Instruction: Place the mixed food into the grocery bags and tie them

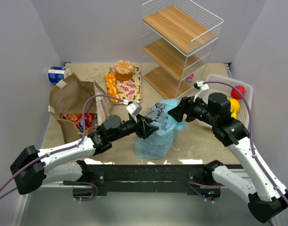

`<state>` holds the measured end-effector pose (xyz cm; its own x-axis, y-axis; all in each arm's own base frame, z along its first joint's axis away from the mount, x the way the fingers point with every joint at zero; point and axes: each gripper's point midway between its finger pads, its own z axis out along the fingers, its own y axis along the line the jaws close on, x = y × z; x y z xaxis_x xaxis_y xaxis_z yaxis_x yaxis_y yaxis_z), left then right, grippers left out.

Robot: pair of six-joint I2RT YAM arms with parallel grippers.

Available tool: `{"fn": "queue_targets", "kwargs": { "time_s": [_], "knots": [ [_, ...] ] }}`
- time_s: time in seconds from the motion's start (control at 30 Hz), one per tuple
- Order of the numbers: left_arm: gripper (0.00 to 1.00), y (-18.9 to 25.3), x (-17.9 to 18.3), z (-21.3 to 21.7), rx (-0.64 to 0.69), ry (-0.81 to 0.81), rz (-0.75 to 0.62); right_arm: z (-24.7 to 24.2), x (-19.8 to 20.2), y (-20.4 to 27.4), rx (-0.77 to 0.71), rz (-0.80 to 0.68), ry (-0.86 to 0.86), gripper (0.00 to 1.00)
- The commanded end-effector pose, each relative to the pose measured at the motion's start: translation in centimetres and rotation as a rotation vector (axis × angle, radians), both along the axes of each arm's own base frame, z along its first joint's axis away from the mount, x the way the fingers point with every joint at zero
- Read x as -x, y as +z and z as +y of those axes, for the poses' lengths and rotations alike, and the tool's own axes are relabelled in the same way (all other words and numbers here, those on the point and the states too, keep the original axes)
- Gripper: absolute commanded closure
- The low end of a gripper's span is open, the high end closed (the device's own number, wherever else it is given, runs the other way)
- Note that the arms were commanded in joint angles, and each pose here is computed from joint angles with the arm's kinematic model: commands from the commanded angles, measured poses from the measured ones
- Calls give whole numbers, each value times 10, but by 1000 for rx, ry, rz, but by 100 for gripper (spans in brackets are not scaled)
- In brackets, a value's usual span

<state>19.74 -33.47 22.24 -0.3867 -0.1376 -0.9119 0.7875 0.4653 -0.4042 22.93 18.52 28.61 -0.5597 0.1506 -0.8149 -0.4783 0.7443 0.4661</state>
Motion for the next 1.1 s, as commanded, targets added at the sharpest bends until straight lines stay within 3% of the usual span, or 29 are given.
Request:
{"fn": "queue_targets", "kwargs": {
  "time_s": [0.0,0.33,0.6,1.07],
  "knots": [
    [39,25,-4,-5,42,-7,-50,-20,-3,22,77,-76,-63,28],
    [39,25,-4,-8,46,-16,-46,-13,-5,17,87,-51,-26,32],
    [39,25,-4,-8,43,-17,-52,-12,-8,-23,116,95,-52,35],
    [39,24,-5,-9,31,-19,-56,35,-11,-38,-53,141,131,37]
  ]
}}
